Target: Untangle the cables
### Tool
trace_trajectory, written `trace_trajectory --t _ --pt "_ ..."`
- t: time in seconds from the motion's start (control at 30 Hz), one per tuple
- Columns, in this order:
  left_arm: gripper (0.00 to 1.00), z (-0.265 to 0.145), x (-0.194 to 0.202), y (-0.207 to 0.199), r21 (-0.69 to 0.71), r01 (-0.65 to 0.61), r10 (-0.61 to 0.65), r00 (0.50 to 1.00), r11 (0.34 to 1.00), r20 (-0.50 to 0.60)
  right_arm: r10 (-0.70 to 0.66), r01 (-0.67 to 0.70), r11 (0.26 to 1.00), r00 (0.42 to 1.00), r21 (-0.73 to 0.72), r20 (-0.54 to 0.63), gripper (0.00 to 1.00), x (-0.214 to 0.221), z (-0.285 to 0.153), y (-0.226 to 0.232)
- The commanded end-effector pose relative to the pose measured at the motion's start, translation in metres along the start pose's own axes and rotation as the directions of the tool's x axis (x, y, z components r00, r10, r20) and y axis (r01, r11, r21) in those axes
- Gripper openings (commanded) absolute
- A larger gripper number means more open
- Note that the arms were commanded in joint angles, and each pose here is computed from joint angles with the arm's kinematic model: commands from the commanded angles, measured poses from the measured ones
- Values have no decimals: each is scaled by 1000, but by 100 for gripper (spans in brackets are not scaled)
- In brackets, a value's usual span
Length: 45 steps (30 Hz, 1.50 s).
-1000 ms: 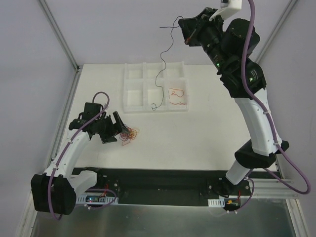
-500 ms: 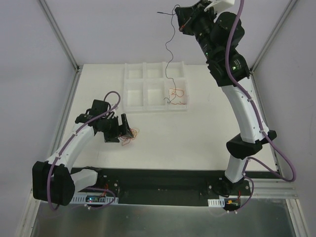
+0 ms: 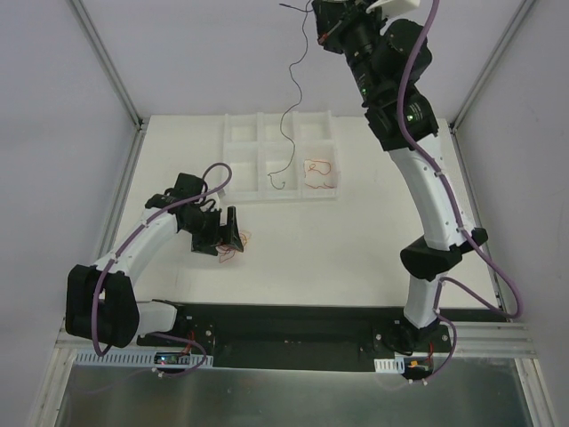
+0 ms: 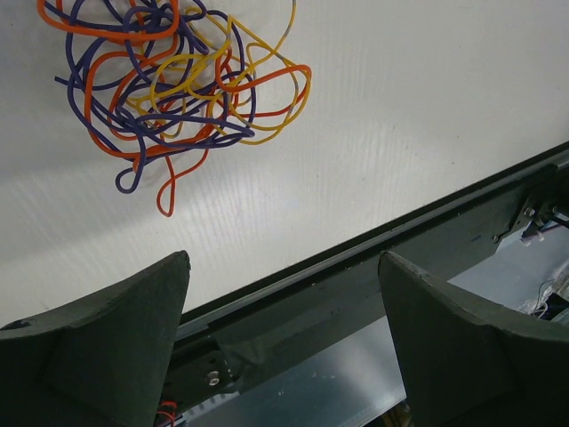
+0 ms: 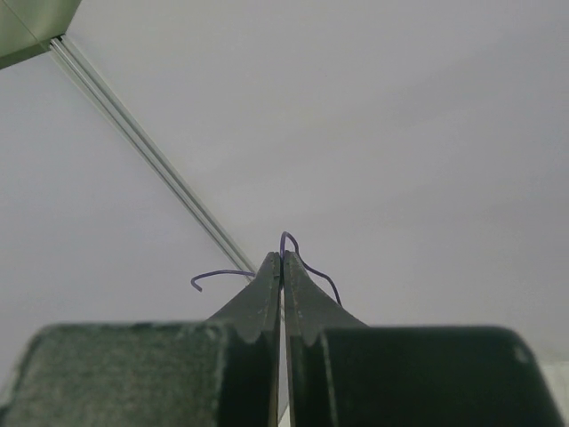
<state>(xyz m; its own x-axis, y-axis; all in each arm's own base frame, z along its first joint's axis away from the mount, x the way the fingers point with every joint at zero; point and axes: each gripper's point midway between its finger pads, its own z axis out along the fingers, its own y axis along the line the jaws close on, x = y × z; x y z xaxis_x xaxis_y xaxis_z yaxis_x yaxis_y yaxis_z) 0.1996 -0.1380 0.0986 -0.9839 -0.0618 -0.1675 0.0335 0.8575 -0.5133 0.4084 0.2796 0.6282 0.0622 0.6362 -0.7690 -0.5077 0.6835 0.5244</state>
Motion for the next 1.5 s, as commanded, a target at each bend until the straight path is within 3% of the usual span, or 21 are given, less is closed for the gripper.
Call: trace_trajectory --t 0.0,0.27,0.5,0.67,0.83,0.97,1.3,1.47 --pt "86 -14 -3 -9 27 -70 69 997 997 15 -21 20 1000 999 25 46 0 4 16 -10" --pt "86 -16 -2 -12 45 -97 98 995 994 1 -65 69 992 997 101 -40 1 61 38 -45" --pt "86 -16 -3 -10 36 -116 116 993 993 -2 -73 76 988 997 135 -21 1 64 45 -56" --pt "86 -16 -4 -10 32 -122 122 993 992 1 -60 87 986 980 142 -188 1 118 36 -68" --pt "86 -18 -6 -7 13 -134 134 991 991 9 -83 149 980 905 129 -418 0 185 1 -81" --pt "87 -19 -6 -1 -21 -139 139 990 990 3 -131 255 958 798 133 -589 0 240 -36 -110" --pt "87 -17 -5 0 -20 -140 140 990 990 -11 -18 237 954 658 184 -753 0 327 -70 -150" --pt "87 -17 -6 2 -27 -140 139 990 990 -13 48 109 985 582 137 -812 0 349 -78 -127"
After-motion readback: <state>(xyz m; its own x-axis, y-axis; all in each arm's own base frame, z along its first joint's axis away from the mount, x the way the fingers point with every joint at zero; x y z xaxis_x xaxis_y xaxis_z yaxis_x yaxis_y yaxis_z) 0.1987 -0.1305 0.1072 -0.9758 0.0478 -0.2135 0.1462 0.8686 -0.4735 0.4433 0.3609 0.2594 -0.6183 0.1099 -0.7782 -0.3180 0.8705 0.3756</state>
